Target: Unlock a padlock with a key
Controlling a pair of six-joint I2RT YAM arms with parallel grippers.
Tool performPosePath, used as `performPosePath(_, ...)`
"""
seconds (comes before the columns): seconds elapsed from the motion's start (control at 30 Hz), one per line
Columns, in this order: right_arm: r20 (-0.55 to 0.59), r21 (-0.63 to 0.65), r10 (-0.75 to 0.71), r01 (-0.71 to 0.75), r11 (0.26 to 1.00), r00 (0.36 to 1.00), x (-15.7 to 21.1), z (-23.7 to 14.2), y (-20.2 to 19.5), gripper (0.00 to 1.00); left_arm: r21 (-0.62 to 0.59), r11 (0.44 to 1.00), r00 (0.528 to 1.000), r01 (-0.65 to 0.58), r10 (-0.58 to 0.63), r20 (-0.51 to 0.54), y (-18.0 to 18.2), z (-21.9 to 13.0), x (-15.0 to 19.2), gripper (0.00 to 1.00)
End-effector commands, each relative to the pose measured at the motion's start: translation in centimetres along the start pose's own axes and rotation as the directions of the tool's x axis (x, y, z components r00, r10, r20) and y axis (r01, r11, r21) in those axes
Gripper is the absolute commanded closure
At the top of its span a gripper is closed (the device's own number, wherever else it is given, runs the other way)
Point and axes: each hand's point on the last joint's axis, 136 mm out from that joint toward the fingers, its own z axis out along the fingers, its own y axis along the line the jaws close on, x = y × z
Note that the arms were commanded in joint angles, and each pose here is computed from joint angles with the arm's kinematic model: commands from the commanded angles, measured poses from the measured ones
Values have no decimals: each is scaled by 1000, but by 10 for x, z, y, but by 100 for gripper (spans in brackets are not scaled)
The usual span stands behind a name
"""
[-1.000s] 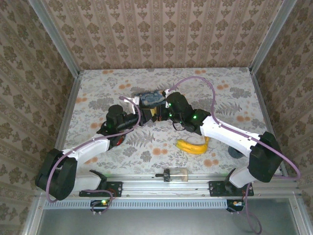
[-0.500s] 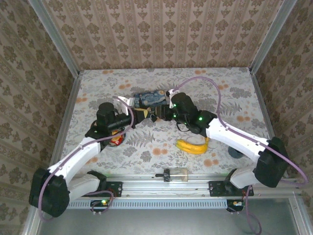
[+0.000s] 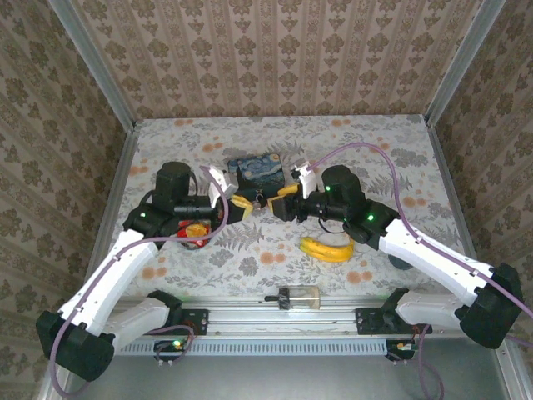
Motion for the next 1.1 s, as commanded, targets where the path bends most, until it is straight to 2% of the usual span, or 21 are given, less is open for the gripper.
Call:
performPosePath(0.0, -14, -228, -89, 83, 970, 996, -2, -7, 43, 55, 121, 988, 995, -91, 95, -31, -28, -1, 1, 100)
performPosePath(0.17, -17, -338, -117, 104, 935, 993, -1, -10, 61, 55, 152, 983, 994, -102, 106, -20, -32, 2, -2, 100)
performPosePath(0.5, -6, -376, -140, 127, 918, 990, -1, -18, 70, 55, 186, 976, 994, -110, 111, 2, -37, 3, -4, 100)
performPosePath(1.07, -74, -463, -135, 86, 882, 988, 4, -7, 79, 75, 171, 980, 994, -106, 105, 15, -34, 4, -5, 100)
